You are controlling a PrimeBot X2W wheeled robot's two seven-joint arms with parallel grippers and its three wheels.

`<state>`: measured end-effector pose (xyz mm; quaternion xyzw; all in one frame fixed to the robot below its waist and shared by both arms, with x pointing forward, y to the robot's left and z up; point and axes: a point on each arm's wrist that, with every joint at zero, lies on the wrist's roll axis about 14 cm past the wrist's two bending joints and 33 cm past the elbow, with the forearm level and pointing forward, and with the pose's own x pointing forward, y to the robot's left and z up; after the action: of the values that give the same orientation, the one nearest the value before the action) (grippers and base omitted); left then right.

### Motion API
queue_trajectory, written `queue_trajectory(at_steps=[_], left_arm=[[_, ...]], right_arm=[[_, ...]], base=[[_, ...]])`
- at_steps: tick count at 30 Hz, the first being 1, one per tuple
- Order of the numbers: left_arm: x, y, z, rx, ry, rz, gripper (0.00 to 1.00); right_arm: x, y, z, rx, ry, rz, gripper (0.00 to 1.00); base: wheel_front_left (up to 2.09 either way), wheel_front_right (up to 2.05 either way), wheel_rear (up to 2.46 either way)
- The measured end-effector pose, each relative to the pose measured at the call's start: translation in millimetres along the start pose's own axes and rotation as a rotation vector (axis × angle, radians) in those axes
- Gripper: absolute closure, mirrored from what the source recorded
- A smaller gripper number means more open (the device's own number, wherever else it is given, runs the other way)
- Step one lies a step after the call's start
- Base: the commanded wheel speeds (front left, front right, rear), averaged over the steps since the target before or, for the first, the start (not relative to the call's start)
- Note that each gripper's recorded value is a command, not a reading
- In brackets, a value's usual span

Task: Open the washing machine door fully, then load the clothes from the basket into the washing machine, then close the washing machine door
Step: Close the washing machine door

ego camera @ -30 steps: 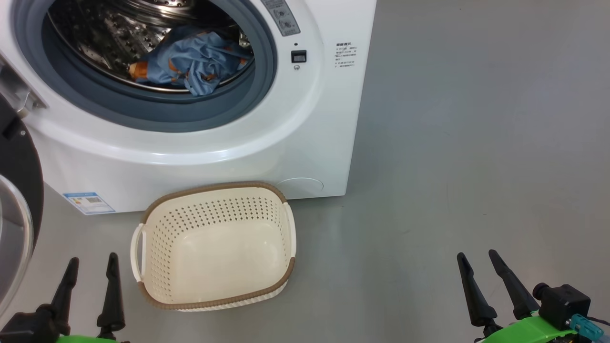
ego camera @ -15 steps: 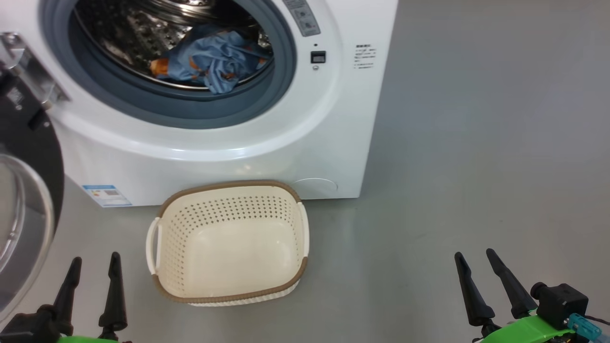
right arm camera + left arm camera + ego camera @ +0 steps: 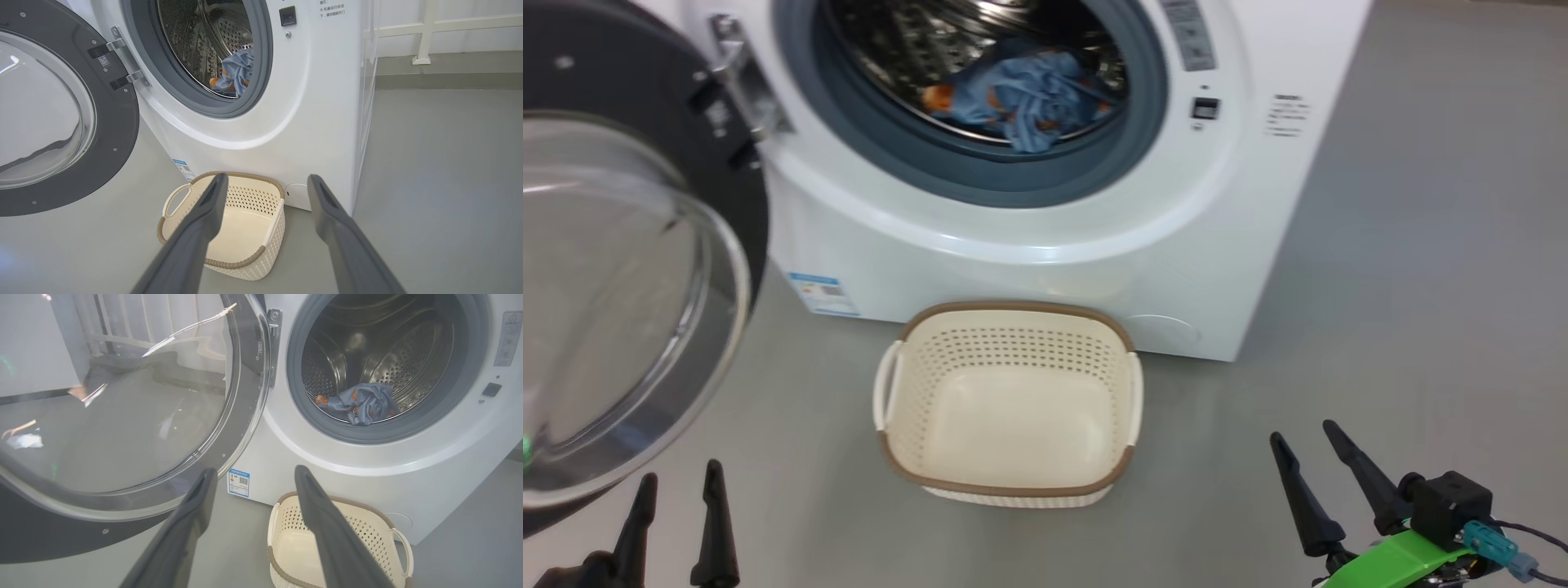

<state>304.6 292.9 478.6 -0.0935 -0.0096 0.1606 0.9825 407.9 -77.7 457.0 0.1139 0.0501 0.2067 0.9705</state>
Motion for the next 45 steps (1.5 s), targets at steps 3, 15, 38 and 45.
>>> queue_trajectory(at_steps=[3,15,38,45], left_arm=[[-13,17,3,-0.008,-0.009,0.060,0.00],[-78,87,18,-0.002,-0.055,0.303,0.00],[-83,192,212,-0.052,-0.613,0.451,1.00],[-55,235,231,-0.297,-0.646,0.472,1.00]], right_arm=[[9,19,-7,0.004,0.022,0.063,0.00],[43,101,-13,0.000,0.050,0.320,0.00],[65,125,-21,0.017,0.071,0.400,0.00],[69,115,-24,0.030,0.068,0.368,0.00]], base=[[0.00,0.00,0.00],[0.00,0.00,0.00],[0.00,0.00,0.00],[0.00,0.00,0.00]])
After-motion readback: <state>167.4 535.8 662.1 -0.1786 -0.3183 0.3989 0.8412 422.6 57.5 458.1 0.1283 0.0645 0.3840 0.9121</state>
